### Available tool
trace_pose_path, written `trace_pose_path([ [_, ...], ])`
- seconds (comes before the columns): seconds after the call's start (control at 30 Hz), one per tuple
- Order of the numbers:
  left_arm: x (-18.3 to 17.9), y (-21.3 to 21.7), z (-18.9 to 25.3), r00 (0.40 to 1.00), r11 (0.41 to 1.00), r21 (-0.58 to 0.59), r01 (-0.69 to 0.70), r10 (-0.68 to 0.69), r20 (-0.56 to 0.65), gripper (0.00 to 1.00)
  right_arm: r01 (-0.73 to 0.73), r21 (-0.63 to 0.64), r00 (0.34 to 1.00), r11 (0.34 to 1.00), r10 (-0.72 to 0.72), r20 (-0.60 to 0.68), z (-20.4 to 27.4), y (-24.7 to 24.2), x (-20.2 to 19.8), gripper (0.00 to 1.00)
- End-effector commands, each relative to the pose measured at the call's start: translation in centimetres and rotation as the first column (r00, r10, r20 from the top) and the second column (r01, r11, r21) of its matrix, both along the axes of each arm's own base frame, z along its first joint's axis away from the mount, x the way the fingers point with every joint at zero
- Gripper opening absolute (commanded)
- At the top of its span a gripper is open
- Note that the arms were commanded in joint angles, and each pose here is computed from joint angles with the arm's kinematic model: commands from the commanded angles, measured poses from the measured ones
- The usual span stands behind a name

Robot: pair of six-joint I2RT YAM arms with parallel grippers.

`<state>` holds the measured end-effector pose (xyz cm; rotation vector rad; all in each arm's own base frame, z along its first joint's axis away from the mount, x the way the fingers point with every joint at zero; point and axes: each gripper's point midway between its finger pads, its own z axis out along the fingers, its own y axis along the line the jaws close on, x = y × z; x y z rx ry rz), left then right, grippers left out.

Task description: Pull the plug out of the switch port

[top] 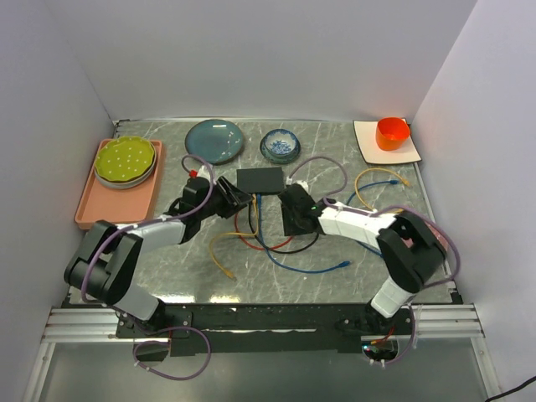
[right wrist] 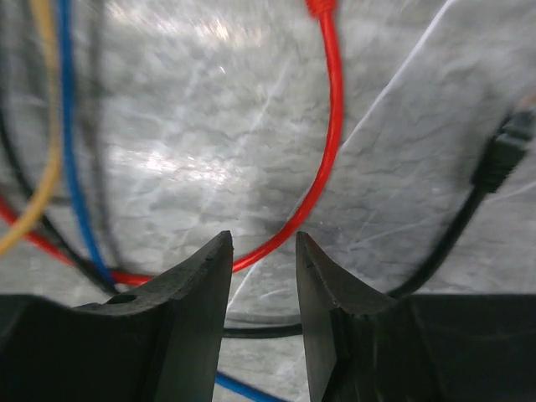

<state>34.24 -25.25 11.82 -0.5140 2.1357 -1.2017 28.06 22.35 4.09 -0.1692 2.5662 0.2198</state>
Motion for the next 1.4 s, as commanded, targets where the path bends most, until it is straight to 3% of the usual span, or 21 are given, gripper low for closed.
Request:
trace_pose_path([
  [0.0,-0.6,0.9,0.3,0.999,0.999,0.029,-0.024,0.024,0.026,0.53,0.031,-0.034,1.000,0.999,-0.031,-0.003,0.2,0.6,0.7,0.44],
  [0.43,-2.0,2.1,-0.2,0.997,0.997,0.041,-0.072,0.071,0.022,0.53,0.032,-0.029,0.991,0.999,-0.035,-0.127,-3.9,1.3,-1.5,0.42],
  [0.63,-2.3,2.3,-0.1,0.997,0.996,0.049,-0.074,0.073,0.022,0.53,0.026,-0.095,0.986,0.995,-0.041,-0.160,-5.5,0.3,-2.2,0.07],
  [0.73,-2.3,2.4,0.2,0.997,0.996,0.051,-0.077,0.075,0.031,0.53,0.033,-0.127,0.988,0.991,-0.052,-0.147,-5.1,-0.7,-2.3,0.00],
  [1.1,-2.5,2.1,0.2,0.997,0.996,0.034,-0.076,0.075,0.034,0.53,0.155,-0.321,0.979,0.934,-0.103,0.174,5.9,-5.9,1.6,0.00],
  [1.37,-2.6,2.4,0.2,0.996,0.995,0.045,-0.083,0.082,0.037,0.53,0.288,-0.497,0.929,0.818,-0.114,0.351,11.1,-9.4,4.1,0.00],
])
